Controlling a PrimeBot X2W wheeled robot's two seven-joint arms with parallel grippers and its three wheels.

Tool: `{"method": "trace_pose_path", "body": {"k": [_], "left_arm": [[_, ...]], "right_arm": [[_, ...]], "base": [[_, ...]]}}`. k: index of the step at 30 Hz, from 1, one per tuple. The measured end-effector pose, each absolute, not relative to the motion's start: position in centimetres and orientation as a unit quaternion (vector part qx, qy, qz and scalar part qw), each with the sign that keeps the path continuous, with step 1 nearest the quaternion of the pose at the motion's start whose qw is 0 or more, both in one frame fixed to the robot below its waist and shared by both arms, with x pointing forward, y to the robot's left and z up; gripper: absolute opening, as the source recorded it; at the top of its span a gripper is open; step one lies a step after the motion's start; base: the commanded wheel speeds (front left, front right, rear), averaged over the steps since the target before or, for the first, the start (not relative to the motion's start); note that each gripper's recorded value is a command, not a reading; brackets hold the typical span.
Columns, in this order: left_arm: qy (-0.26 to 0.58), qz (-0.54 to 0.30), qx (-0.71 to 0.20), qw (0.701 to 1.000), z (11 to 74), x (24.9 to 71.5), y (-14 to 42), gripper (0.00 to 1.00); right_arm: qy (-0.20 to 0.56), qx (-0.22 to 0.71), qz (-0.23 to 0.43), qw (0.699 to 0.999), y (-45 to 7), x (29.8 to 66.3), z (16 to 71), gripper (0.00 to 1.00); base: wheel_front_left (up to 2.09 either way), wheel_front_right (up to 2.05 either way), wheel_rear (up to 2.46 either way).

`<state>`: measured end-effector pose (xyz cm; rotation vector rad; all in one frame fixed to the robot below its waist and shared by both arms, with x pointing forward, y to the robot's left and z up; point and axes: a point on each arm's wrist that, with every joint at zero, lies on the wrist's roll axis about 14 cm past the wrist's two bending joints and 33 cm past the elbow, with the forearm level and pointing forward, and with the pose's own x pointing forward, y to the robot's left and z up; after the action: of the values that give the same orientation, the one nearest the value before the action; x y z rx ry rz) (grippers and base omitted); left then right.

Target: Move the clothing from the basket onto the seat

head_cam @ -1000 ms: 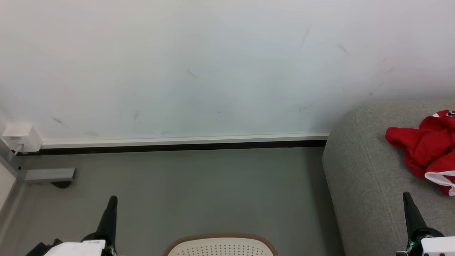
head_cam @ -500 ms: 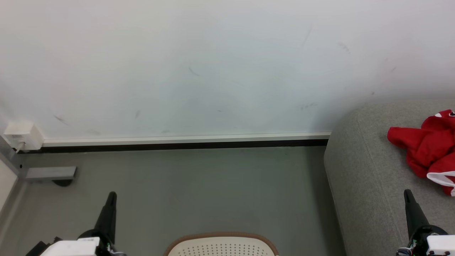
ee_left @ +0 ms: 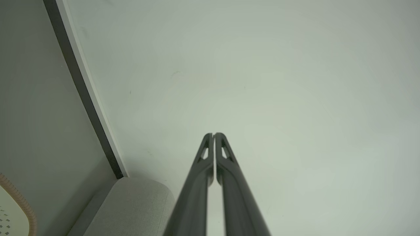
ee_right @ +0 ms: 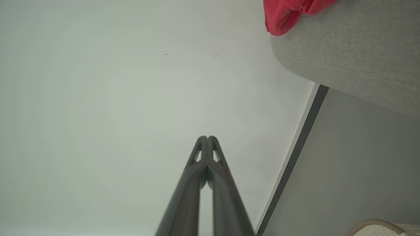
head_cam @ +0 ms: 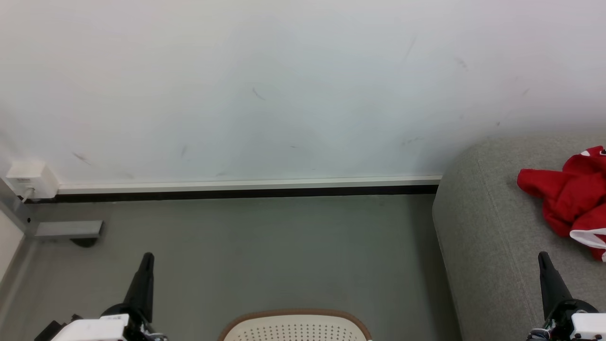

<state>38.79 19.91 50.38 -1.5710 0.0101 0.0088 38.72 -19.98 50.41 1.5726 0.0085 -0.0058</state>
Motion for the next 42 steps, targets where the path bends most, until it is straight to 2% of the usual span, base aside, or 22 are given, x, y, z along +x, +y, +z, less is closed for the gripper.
{"method": "trace_pose_path", "body": {"k": [42], "left_arm": [[0.004, 0.004, -0.707, 0.707, 50.4, 38.8, 19.9, 0.0]], "right_arm": [[0.003, 0.708, -0.003, 0.706, -19.99, 38.73, 50.44, 0.0]], "base": [[0.0, 0.0, 0.0]]}}
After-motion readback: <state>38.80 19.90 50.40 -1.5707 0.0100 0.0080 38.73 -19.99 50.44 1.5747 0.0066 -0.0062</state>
